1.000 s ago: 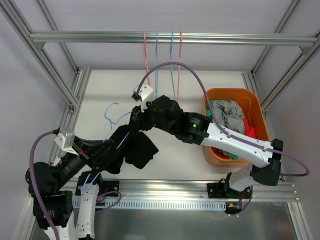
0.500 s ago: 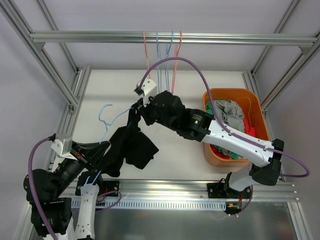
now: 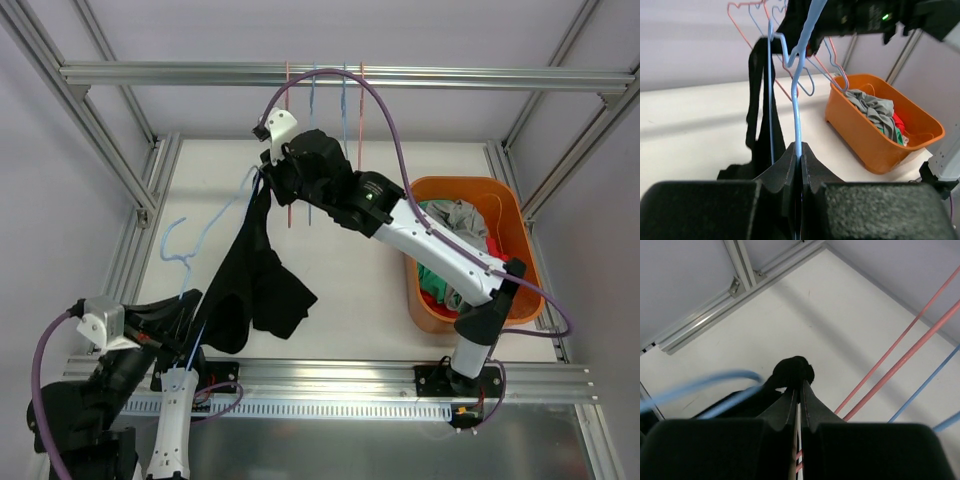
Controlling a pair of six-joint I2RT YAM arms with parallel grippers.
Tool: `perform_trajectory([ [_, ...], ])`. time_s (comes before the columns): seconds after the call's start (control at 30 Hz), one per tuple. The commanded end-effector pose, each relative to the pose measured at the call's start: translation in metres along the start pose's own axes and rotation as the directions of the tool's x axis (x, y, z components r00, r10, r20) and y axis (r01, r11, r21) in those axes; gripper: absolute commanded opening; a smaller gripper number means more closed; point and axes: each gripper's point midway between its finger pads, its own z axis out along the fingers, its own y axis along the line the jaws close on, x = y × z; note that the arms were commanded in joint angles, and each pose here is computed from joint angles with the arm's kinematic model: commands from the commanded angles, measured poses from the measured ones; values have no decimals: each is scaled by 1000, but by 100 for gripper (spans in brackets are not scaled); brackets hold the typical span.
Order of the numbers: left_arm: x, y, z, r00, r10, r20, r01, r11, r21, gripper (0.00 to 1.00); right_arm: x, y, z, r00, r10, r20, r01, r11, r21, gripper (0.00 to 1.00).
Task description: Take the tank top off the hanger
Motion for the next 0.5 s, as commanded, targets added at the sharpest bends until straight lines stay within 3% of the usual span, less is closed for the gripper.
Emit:
perform_trajectory([
  [0.0,-36,-14,-13,991,86,99,-86,996,-2,0,-2,-11,6,1000,5,-14,-5,1000,-2,0],
  [0.23,-78,-5,-9,967,121,223,-103,991,-89,0,3,9,-7,998,44,-36,-48,991,-128,0],
  [0.4,-89,27,56,964,18,265,-14,1000,-16,0,3,27,-45,998,57,-9,-58,978,-199,0],
  [0.47,-118,27,72,918,35,396,-56,998,40,0,5,37,-68,999,53,-1,-52,964,-259,0],
])
